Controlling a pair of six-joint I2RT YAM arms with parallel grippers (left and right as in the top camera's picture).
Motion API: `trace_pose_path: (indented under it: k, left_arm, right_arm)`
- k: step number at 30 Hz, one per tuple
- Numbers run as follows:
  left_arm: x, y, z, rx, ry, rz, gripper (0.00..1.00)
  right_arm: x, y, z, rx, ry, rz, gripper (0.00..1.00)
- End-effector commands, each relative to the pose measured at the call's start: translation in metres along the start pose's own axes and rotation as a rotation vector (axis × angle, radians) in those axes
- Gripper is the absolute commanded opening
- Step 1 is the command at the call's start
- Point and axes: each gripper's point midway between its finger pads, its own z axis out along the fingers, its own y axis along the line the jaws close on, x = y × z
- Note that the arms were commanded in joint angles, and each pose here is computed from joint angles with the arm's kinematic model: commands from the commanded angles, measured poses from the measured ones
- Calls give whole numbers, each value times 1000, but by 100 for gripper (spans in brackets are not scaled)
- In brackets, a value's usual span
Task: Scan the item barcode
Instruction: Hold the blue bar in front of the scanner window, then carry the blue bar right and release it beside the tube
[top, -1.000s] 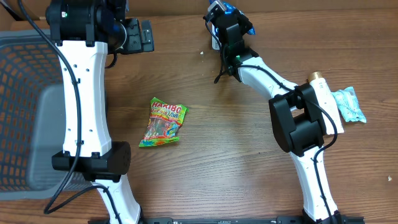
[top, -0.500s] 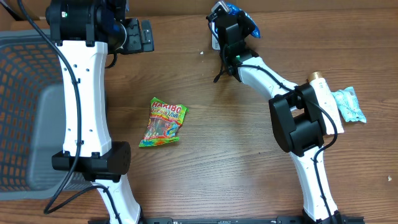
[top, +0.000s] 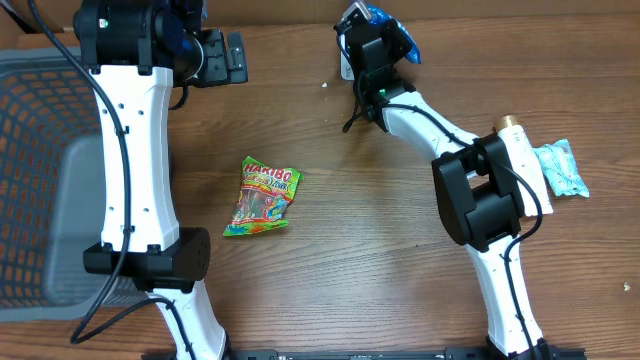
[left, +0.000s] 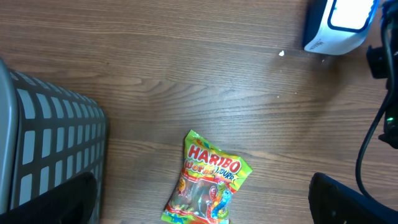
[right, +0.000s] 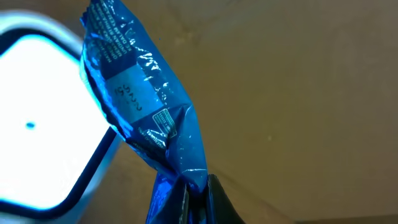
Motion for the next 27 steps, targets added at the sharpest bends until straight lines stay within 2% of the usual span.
trace_pose_path:
  k: [1, 10, 14, 18, 22, 27]
  left_arm:
    - [0, -4, 5, 9, 12, -9, 99]
    - [0, -4, 5, 9, 12, -9, 100]
    - [0, -4, 5, 9, 12, -9, 100]
    - [0, -4, 5, 9, 12, -9, 100]
    - [0, -4, 5, 9, 12, -9, 100]
    - [0, -4, 5, 9, 12, -9, 100]
  right_arm:
    - [-31, -39, -27, 33, -30, 159, 4]
    - [-25, -74, -107, -92, 112, 346, 4]
    - [-1, -73, -154, -275, 241, 423, 4]
    - [52, -69, -187, -423, 470, 427, 4]
    - [118, -77, -193, -402, 725, 427, 4]
    - [194, -81, -181, -342, 935, 421, 4]
